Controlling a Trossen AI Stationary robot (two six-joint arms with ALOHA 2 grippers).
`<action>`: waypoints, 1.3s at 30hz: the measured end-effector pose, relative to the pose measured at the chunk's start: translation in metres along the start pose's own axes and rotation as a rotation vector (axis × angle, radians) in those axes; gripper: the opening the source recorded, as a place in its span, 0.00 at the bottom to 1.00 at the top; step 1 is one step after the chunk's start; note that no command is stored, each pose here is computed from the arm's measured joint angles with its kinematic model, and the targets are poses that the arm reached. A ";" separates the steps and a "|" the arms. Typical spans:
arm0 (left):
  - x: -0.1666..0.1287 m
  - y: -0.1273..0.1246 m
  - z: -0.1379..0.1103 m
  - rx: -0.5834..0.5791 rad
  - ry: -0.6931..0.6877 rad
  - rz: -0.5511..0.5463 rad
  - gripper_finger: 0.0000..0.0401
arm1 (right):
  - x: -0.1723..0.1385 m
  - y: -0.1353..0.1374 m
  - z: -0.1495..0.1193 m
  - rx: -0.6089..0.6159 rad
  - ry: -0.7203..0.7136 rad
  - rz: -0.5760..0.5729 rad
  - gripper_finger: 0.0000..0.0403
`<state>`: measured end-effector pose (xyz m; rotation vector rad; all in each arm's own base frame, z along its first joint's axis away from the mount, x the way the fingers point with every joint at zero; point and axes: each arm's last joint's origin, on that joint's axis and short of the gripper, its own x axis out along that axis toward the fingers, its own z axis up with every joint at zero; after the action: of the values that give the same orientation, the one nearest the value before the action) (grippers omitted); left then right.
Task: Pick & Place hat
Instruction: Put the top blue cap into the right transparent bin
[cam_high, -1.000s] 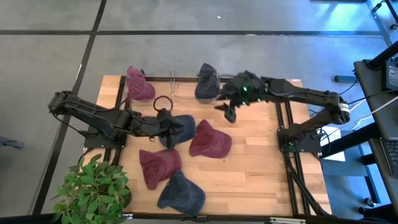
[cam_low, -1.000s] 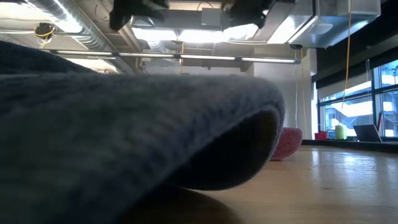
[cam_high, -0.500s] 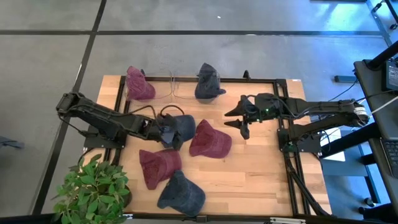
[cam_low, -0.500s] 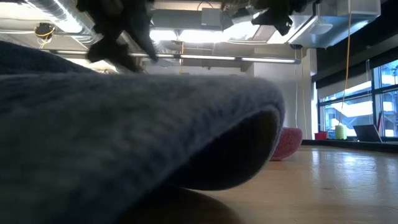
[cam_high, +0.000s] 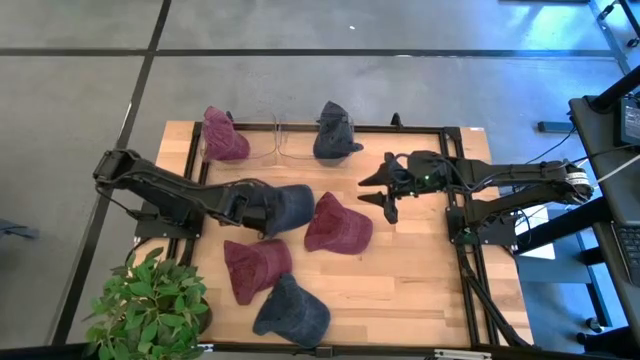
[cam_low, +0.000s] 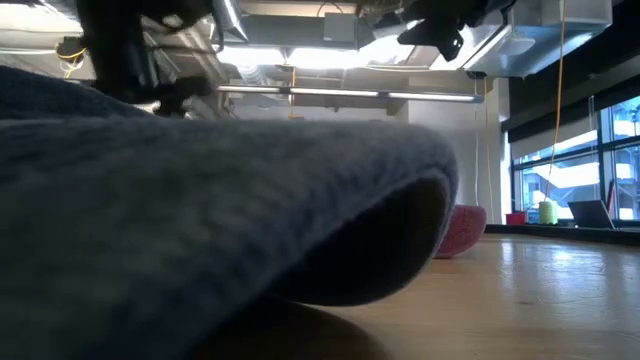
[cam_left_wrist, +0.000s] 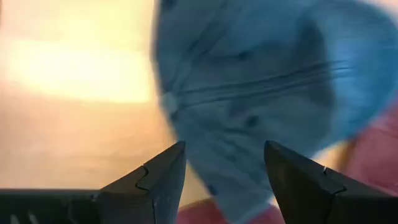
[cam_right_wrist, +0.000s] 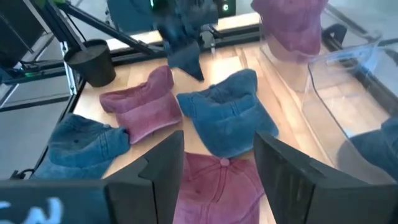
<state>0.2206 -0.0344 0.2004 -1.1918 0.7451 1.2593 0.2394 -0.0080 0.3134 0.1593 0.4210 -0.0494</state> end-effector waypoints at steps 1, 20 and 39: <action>0.005 0.003 -0.001 -0.027 0.002 0.025 0.52 | 0.000 0.000 0.001 -0.001 -0.006 0.001 0.48; 0.069 0.013 -0.009 -0.194 -0.091 0.148 0.52 | 0.000 0.000 0.001 -0.005 -0.006 0.001 0.48; 0.075 0.013 -0.009 -0.120 -0.079 0.186 0.13 | 0.000 0.000 0.000 -0.048 -0.003 0.000 0.48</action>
<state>0.2254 -0.0217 0.1245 -1.1820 0.7435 1.5140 0.2397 -0.0082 0.3137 0.1123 0.4184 -0.0395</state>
